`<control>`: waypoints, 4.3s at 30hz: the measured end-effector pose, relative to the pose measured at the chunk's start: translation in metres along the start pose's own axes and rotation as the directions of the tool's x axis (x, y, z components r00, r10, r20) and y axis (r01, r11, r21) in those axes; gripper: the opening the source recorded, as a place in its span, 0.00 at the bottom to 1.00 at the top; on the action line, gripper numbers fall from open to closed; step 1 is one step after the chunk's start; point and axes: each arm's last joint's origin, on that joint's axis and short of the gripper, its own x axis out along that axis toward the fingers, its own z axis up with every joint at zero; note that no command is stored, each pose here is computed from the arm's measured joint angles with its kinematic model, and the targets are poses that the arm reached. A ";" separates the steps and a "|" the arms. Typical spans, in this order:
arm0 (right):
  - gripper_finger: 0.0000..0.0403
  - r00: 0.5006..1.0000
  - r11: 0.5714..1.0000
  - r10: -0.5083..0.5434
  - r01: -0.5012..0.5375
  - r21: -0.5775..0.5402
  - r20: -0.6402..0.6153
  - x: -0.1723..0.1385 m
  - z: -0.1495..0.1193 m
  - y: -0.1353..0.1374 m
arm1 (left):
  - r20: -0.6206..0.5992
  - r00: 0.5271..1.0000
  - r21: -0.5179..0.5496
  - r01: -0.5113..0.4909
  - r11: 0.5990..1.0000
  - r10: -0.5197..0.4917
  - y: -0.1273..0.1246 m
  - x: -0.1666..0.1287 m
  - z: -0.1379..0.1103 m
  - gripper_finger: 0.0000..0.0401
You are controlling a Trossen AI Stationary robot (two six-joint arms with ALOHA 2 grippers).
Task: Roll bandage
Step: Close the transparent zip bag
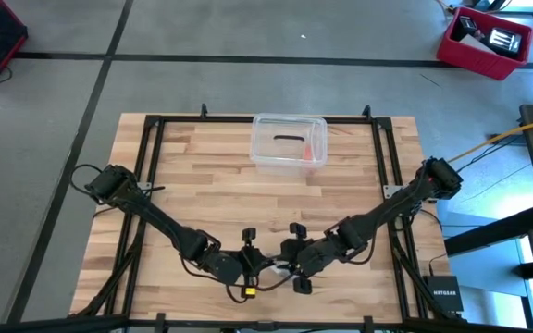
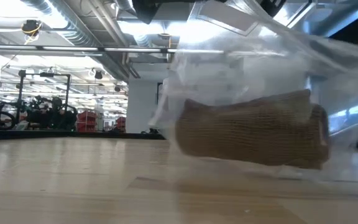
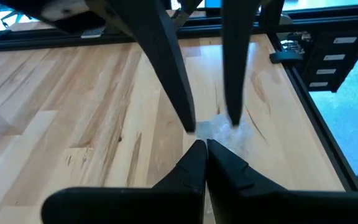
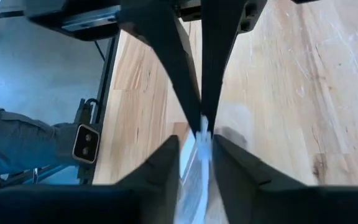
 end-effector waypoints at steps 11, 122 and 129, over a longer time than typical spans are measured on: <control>0.29 0.999 0.999 -0.043 0.042 -0.014 -0.015 0.012 -0.006 -0.001 | -0.007 1.000 0.003 0.004 1.000 -0.004 0.000 0.000 -0.002 0.00; 0.09 0.991 0.967 -0.103 0.120 0.226 -0.086 0.012 -0.043 0.016 | 0.122 0.952 0.109 -0.295 0.949 0.282 0.001 0.021 -0.011 0.00; 0.09 0.987 0.961 -0.018 0.061 0.270 -0.160 0.006 -0.056 0.032 | 0.143 0.912 0.136 -0.403 0.905 0.384 0.001 0.018 -0.010 0.00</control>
